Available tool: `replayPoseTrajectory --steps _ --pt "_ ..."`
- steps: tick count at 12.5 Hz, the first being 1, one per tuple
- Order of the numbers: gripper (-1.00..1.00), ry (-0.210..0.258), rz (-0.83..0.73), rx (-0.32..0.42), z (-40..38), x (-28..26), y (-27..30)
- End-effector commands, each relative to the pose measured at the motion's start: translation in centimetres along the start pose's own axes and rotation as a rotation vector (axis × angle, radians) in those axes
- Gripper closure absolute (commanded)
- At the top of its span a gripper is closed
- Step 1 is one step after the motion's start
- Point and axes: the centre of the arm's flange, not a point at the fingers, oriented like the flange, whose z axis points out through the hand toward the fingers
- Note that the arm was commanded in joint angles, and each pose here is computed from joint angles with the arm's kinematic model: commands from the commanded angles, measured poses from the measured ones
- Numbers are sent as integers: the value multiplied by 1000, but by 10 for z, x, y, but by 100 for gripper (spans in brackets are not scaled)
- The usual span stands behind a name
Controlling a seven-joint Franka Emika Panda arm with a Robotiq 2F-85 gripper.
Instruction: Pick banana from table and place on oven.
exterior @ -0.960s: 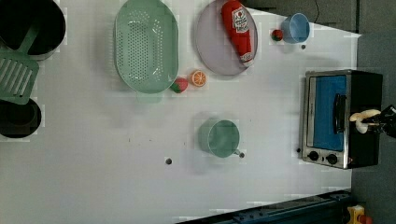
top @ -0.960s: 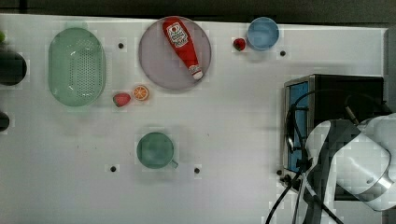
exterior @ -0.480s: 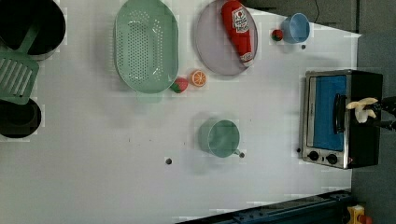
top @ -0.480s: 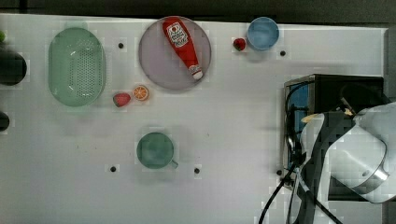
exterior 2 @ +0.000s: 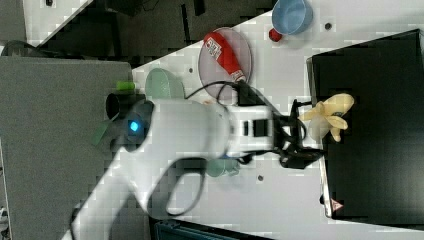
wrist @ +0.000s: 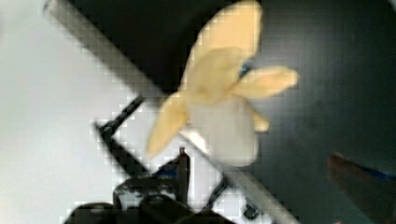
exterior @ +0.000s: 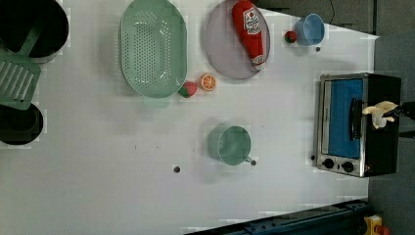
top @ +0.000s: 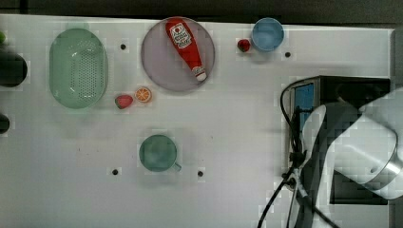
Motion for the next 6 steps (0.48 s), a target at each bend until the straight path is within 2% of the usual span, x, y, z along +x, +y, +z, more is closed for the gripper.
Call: replayPoseTrajectory --steps 1,2,4,6 --pt "-100 5 -246 51 -102 -54 -75" --pt "-100 28 -225 87 -132 -75 -105" --pt "-100 110 -119 144 -189 -121 -156" --pt "-100 133 -11 185 -219 -169 -194"
